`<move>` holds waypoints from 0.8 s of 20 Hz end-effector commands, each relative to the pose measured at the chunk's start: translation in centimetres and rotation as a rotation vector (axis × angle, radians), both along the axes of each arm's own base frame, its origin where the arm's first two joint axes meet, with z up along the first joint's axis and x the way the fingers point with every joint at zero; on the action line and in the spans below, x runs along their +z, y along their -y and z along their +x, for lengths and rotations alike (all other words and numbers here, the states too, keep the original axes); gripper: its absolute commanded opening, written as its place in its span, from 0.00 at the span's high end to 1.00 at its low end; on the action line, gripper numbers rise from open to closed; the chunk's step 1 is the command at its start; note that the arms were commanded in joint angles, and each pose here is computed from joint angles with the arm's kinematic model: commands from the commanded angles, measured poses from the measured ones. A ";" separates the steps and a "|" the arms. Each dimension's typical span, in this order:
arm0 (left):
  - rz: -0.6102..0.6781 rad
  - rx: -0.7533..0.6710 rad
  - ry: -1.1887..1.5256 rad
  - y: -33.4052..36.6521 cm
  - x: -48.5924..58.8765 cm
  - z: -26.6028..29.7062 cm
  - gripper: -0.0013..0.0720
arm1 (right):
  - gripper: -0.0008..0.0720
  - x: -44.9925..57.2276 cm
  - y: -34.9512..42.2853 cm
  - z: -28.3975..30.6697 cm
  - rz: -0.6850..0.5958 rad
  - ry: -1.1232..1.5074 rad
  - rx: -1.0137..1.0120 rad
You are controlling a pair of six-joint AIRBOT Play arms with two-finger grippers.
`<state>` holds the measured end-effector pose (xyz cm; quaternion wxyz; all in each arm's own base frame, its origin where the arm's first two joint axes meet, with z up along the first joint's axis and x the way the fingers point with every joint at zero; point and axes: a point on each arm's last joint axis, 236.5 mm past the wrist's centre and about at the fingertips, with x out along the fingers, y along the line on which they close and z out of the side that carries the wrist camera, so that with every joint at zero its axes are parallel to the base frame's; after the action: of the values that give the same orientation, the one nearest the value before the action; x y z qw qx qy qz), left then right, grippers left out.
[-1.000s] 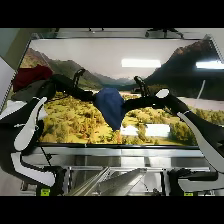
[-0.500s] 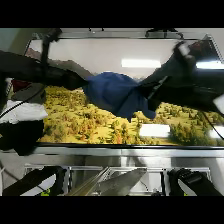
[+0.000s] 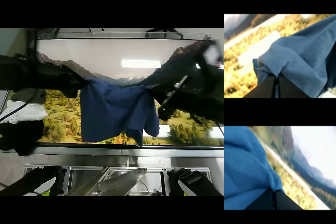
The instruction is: Fold the shirts.
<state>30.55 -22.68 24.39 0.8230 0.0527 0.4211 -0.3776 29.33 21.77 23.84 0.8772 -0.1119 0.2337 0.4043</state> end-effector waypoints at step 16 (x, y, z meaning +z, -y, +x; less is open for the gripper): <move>-0.119 0.217 -0.820 -11.6 -26.0 6.2 0.04 | 0.58 -22.2 8.7 9.3 -0.117 -0.719 -0.438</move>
<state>37.79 -14.17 -0.87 0.6317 -0.1771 0.6784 -0.3307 39.59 16.51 0.57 0.8013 0.0034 0.5456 0.2452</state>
